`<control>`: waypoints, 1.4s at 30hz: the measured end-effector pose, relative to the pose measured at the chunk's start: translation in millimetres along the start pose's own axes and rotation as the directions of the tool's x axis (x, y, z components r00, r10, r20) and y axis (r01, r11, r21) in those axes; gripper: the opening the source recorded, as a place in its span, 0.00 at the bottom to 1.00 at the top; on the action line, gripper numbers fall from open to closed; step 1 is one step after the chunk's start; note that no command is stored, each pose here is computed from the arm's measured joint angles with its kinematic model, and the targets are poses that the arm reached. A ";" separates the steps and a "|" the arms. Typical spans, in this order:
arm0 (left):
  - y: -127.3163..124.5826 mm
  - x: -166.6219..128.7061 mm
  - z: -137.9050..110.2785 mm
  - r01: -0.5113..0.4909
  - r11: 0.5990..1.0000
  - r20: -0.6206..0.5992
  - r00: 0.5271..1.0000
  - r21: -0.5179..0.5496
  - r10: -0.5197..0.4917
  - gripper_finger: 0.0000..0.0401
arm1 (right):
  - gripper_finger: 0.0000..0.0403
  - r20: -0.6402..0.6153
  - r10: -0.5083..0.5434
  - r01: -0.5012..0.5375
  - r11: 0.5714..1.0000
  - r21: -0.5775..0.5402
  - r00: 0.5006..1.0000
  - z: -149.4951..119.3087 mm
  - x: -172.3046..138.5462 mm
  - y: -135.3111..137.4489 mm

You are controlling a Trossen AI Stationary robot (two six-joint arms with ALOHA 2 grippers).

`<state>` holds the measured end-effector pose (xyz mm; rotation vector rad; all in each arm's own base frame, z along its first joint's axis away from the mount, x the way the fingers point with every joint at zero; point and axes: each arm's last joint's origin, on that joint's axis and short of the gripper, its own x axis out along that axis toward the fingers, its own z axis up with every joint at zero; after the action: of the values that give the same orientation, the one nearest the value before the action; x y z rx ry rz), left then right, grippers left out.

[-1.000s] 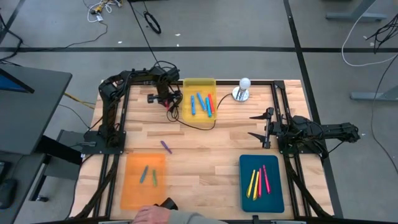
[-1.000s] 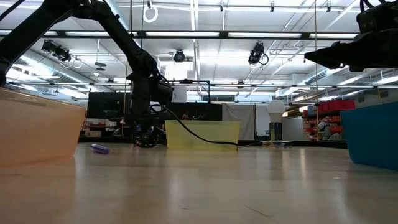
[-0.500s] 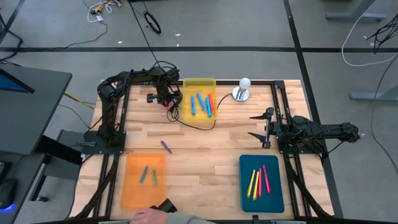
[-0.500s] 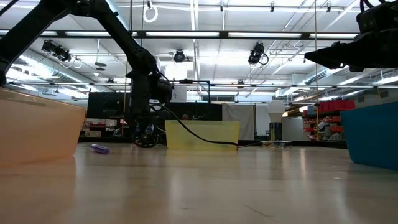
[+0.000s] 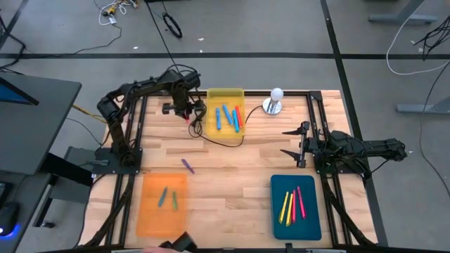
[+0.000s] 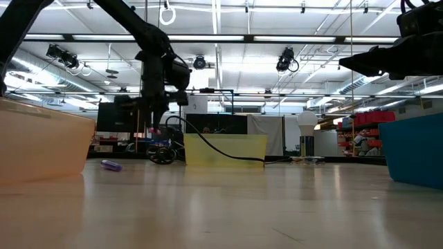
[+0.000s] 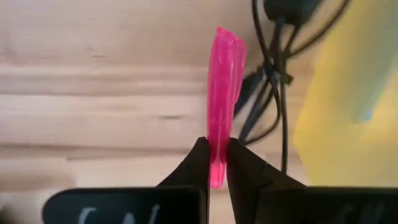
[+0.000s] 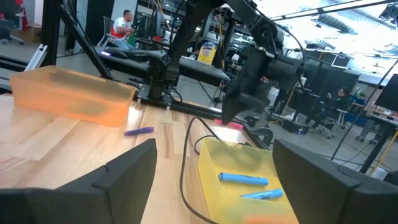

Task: Pick & Place Markers
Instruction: Put the pink highlighter pen into the orange bin

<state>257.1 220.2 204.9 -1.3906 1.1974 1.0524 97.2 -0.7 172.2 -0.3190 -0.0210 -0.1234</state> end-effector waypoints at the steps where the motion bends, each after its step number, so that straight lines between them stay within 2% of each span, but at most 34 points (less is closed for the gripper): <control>1: -0.6 -5.4 -0.8 -0.003 1.000 -0.003 1.000 0.013 0.003 0.08 | 0.80 0.000 0.000 0.000 1.000 0.000 1.000 0.0 0.0 0.0; 9: -11.0 -49.4 2.7 0.040 0.997 0.024 0.999 0.066 -0.042 0.08 | 0.80 0.000 0.000 0.000 1.000 0.000 1.000 0.0 0.0 0.0; 18: -8.3 -93.5 0.7 0.036 0.996 0.021 0.999 0.087 -0.038 0.08 | 0.80 0.000 0.000 0.000 1.000 0.000 1.000 0.0 0.0 0.0; 22: -4.0 -106.3 -1.3 0.020 0.997 0.009 1.000 0.074 -0.021 0.08 | 0.80 0.000 0.000 0.000 1.000 0.000 1.000 -0.1 0.0 0.0; 27: -4.6 -108.3 -6.0 -0.005 0.997 0.003 1.000 0.082 0.005 0.08 | 0.80 0.000 0.000 0.000 1.000 0.000 1.000 0.0 0.0 0.0; 32: -15.4 -104.3 -22.5 -0.074 0.988 0.032 0.997 0.136 0.071 0.08 | 0.80 0.000 0.000 0.000 1.000 0.000 1.000 0.0 0.0 0.0; 38: -17.9 -98.5 -57.7 -0.015 0.987 0.081 0.997 0.161 0.002 0.08 | 0.80 0.000 0.000 0.000 1.000 0.000 1.000 0.0 0.0 0.0; 42: -11.4 -90.2 -89.9 -0.019 0.985 0.062 0.998 0.170 0.008 0.08 | 0.80 0.000 0.000 0.000 1.000 0.000 1.000 0.0 0.0 0.0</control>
<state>257.1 144.1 307.8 -1.2112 1.2236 0.9710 97.2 -0.7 172.2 -0.3189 -0.0212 -0.1235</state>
